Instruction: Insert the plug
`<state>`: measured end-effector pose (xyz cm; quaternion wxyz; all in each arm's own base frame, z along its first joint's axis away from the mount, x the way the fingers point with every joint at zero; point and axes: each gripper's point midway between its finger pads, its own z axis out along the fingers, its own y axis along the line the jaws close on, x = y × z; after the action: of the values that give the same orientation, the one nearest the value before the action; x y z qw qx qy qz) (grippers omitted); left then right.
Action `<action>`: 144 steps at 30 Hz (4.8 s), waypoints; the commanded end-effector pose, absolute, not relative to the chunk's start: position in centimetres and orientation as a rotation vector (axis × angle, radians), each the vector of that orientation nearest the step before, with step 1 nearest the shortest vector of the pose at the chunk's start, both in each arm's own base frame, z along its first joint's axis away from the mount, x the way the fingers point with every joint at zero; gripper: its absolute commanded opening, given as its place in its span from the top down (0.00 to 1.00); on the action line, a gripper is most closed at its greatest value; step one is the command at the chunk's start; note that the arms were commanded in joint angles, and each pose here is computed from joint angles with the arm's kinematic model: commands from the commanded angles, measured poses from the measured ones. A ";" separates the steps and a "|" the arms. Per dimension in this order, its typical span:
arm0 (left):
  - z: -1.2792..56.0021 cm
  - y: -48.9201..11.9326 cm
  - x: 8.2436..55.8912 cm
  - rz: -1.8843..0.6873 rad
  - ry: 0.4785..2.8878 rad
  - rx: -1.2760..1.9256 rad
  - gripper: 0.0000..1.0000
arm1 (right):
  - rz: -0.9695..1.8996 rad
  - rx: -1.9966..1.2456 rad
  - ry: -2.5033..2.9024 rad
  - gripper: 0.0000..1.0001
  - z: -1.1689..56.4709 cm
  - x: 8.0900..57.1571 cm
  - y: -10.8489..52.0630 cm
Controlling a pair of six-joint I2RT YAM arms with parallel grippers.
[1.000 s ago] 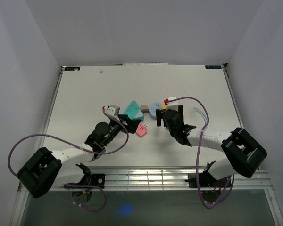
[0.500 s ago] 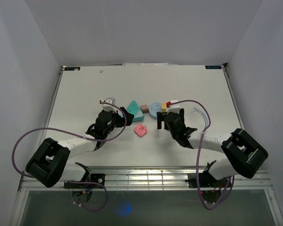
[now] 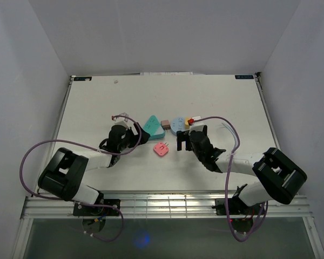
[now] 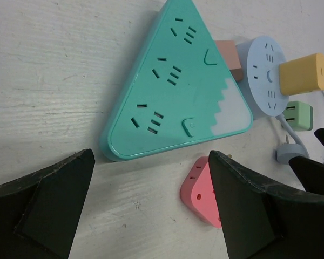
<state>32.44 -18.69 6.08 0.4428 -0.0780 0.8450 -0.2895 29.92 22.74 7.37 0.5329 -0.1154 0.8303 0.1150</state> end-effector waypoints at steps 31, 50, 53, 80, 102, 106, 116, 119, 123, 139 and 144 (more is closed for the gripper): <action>4.5 -21.3 32.4 -0.876 2.151 -0.085 0.49 | 0.453 -0.374 1.782 0.11 11.3 28.6 24.5; 9.6 -20.9 30.4 -0.906 2.059 -0.168 0.02 | 0.515 -0.393 1.727 0.13 12.3 27.9 24.8; 11.9 -21.0 32.3 -0.877 1.992 -0.158 0.02 | 0.512 -0.388 1.725 0.13 12.5 27.9 24.7; 10.0 -28.1 48.9 -0.671 1.879 0.259 0.06 | 0.534 -0.345 1.689 0.15 13.4 27.5 24.1; 8.1 -23.5 42.9 -0.583 2.006 0.139 0.53 | 0.527 -0.339 1.730 0.17 12.5 27.8 24.3; 9.0 -21.8 41.1 -0.561 1.993 0.072 0.54 | 0.534 -0.367 1.757 0.18 12.1 28.0 25.1; 10.5 -19.0 37.3 -0.555 1.986 -0.051 0.45 | 0.655 -0.528 1.808 0.41 10.5 27.4 29.0; 9.8 -18.9 36.1 -0.594 2.022 -0.093 0.43 | 0.659 -0.536 1.848 0.48 9.6 27.5 29.5; 8.5 -19.5 35.3 -0.650 2.071 -0.106 0.42 | 0.642 -0.521 1.885 0.63 9.6 28.4 30.2; 4.7 -20.9 32.6 -0.815 2.221 -0.115 0.44 | 0.587 -0.454 2.067 0.92 5.1 31.9 33.3; 3.8 -20.7 30.3 -0.850 2.248 -0.089 0.45 | 0.509 -0.408 2.071 0.92 4.5 33.4 33.0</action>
<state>32.30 -20.67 4.46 0.3821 -0.0458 0.8661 -0.3190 31.78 32.70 3.68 0.4453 -0.1892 0.8461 0.2237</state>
